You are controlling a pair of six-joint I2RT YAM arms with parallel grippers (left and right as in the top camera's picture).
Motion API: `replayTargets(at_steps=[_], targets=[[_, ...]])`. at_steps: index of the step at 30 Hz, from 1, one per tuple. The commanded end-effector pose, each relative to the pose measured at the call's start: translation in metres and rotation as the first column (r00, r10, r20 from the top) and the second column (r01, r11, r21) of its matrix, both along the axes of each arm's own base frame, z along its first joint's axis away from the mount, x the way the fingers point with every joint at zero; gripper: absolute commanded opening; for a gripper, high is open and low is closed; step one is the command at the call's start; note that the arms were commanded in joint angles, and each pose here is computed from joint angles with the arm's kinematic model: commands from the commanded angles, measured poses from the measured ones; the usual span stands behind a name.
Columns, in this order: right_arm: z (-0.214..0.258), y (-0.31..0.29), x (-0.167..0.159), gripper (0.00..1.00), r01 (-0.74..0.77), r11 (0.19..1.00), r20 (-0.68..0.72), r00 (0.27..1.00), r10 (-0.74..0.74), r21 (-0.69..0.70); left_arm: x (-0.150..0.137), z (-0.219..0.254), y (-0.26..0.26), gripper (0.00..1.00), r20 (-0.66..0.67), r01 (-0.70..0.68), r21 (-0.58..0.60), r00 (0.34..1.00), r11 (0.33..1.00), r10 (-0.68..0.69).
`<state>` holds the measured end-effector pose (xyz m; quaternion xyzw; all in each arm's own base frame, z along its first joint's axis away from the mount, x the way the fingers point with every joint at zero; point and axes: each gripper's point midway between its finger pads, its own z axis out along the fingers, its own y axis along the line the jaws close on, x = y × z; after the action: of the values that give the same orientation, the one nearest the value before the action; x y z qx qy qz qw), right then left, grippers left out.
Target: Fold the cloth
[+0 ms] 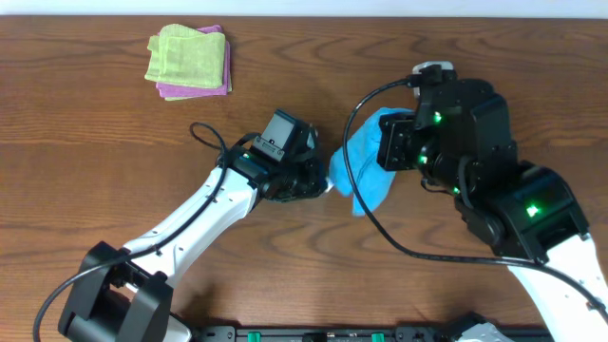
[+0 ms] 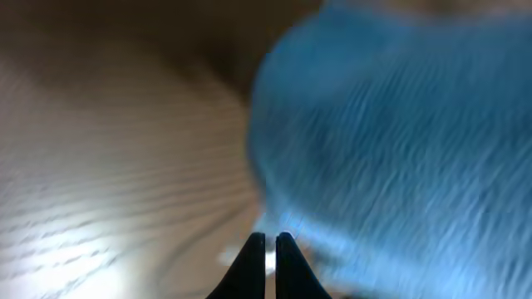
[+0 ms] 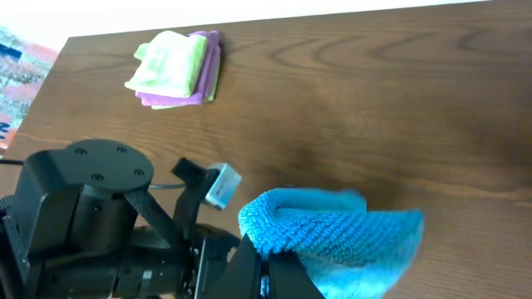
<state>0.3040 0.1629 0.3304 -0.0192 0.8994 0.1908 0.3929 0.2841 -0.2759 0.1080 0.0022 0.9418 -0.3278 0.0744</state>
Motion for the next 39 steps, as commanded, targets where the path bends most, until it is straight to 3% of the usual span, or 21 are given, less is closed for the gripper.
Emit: replayTargets(at_steps=[1,6,9,11,12,15,16,21,32,39], targets=[[0.019,-0.001,0.002,0.02,0.012,1.0,0.064,0.998,-0.011,-0.018,0.003,-0.009,-0.004,0.06,-0.04,-0.02,-0.01,0.999,1.0,0.02],[0.028,-0.013,0.007,0.02,0.079,0.995,0.11,0.991,-0.072,-0.058,0.0,-0.016,-0.017,0.06,-0.082,0.013,-0.074,0.996,0.997,-0.019],[0.033,-0.015,0.008,0.02,0.087,0.994,0.127,0.989,-0.078,-0.066,0.005,-0.008,-0.026,0.16,-0.05,0.031,-0.126,0.998,0.992,-0.037],[0.033,-0.017,0.009,0.02,0.096,0.993,0.13,0.988,-0.086,-0.07,0.011,0.004,-0.036,0.31,-0.012,0.049,-0.189,0.999,0.981,-0.052],[0.033,-0.018,0.009,0.01,0.101,0.992,0.132,0.987,-0.091,-0.072,0.015,0.008,-0.039,0.48,0.0,0.041,-0.204,0.999,0.978,-0.042],[0.034,-0.021,0.01,0.01,0.115,0.99,0.137,0.985,-0.103,-0.08,0.03,0.016,-0.043,0.79,0.047,0.009,-0.231,0.999,0.973,0.002],[0.034,-0.021,0.01,0.01,0.116,0.99,0.138,0.985,-0.104,-0.081,0.033,0.016,-0.041,0.82,0.055,-0.007,-0.224,0.998,0.975,0.02],[0.036,-0.029,0.014,0.02,0.158,0.982,0.162,0.977,-0.139,-0.107,0.048,0.019,-0.038,0.91,0.071,-0.075,-0.227,0.993,0.971,0.093],[0.055,-0.024,0.023,0.01,0.165,0.984,0.239,0.96,-0.145,-0.064,0.079,0.015,-0.028,0.89,0.049,-0.3,-0.22,0.947,0.928,0.317],[0.062,-0.021,0.024,0.01,0.16,0.986,0.259,0.955,-0.143,-0.047,0.104,0.052,-0.044,0.95,0.092,-0.312,-0.395,0.922,0.864,0.376]])
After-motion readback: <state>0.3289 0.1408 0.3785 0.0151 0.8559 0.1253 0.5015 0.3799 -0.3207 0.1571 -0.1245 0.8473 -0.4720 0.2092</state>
